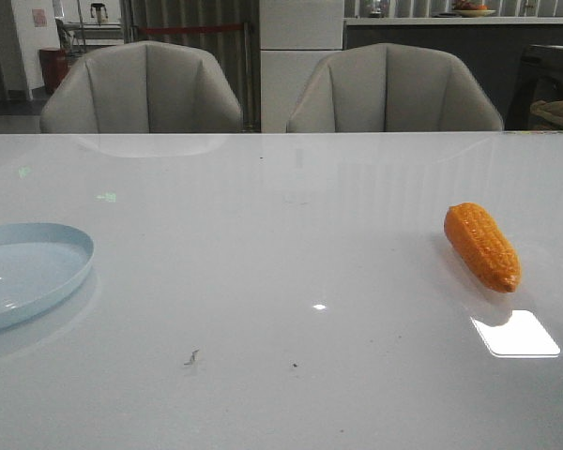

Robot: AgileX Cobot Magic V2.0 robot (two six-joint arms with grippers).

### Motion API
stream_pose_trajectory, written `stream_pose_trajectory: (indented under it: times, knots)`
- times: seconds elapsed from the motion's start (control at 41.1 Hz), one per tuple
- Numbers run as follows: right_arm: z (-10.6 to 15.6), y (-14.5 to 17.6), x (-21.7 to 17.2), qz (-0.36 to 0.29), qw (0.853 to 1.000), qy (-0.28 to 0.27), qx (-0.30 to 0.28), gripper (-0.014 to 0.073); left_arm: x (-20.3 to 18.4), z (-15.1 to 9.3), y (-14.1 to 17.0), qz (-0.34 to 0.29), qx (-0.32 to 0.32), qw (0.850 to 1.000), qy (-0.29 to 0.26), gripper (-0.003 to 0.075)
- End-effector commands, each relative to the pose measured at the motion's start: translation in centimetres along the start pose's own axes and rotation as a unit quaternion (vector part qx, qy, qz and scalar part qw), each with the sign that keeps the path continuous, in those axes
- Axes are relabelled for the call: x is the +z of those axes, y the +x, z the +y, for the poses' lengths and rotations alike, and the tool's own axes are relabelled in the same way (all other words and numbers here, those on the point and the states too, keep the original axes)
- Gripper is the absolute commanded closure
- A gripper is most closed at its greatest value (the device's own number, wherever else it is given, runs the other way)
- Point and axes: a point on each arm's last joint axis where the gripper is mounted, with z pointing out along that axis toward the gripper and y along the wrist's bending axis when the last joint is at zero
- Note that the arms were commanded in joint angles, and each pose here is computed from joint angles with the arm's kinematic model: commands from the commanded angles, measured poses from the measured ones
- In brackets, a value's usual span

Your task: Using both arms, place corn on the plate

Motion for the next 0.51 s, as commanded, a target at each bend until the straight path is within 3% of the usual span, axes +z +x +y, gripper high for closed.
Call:
stream_pose_trajectory:
  times: [0.0,0.341,0.487]
  knots:
    - [0.2,-1.7,-0.6,-0.052,0.999,-0.004,-0.001,0.0188,-1.3,-0.3,-2.0,-0.035,0.0,0.999,0.007,0.0234]
    - [0.2,-1.7,-0.6,-0.052,0.999,-0.004,-0.001,0.0188,1.9,0.1,-2.4,0.009,0.005,1.0,0.008,0.0235]
    - [0.2,-1.7,-0.6,-0.053,0.999,-0.004,-0.001,0.0188,2.0,0.1,-2.4,0.01,0.005,1.0,0.008,0.0307]
